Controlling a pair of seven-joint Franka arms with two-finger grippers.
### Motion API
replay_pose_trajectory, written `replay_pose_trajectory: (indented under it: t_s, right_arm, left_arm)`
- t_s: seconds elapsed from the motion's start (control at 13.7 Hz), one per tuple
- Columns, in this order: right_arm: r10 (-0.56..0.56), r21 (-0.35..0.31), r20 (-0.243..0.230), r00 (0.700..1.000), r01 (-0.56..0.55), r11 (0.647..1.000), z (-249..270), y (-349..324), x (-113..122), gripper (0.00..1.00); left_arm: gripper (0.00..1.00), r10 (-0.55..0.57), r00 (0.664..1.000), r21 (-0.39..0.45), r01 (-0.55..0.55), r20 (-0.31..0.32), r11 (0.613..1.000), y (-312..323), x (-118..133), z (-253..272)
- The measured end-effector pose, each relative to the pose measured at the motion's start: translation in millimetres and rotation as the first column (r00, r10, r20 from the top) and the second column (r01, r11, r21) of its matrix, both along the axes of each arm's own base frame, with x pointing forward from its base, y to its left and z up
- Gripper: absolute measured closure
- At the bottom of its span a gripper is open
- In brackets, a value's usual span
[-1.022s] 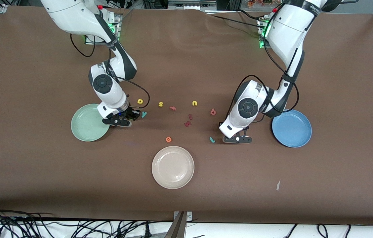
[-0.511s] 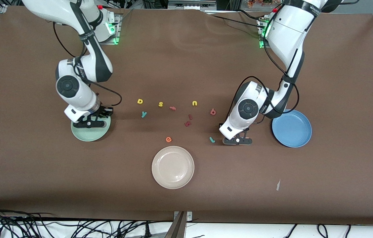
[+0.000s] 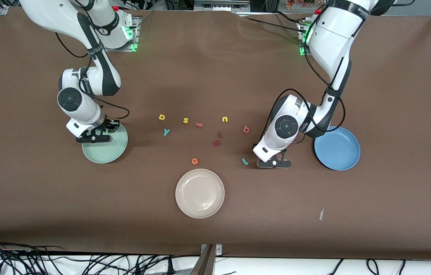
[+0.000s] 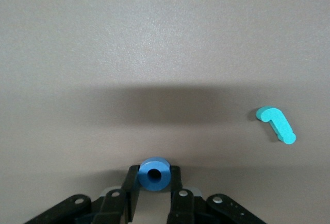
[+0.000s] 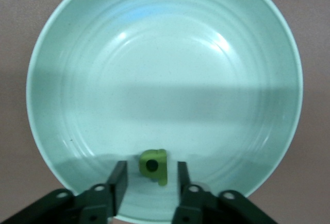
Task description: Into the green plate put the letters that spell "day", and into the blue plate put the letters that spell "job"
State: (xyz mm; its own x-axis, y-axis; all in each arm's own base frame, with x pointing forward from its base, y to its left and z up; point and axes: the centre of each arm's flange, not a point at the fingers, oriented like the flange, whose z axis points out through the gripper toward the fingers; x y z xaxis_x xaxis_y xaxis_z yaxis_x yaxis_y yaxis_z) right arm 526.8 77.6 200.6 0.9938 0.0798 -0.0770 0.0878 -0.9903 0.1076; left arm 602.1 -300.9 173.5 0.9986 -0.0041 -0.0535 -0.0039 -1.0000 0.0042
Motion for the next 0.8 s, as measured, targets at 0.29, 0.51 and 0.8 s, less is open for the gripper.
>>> replay_pose_trajectory:
  t_s: [0.29,0.51,0.8]
  right_arm:
    - [-0.068,0.012,-0.02,0.997,0.069,0.998,17,30,-5,0.09]
    - [-0.226,0.031,-0.002,0.974,0.226,0.974,21,102,-23,0.0]
    - [-0.373,0.053,0.012,0.928,0.372,0.927,22,159,-45,0.01]
  left_arm:
    - [0.72,0.0,1.0,0.045,0.001,-0.025,0.999,14,8,5]
    - [0.72,-0.031,0.996,0.077,0.038,-0.085,0.996,55,28,34]
    - [0.72,-0.117,0.985,0.058,0.125,-0.127,0.99,127,29,70]
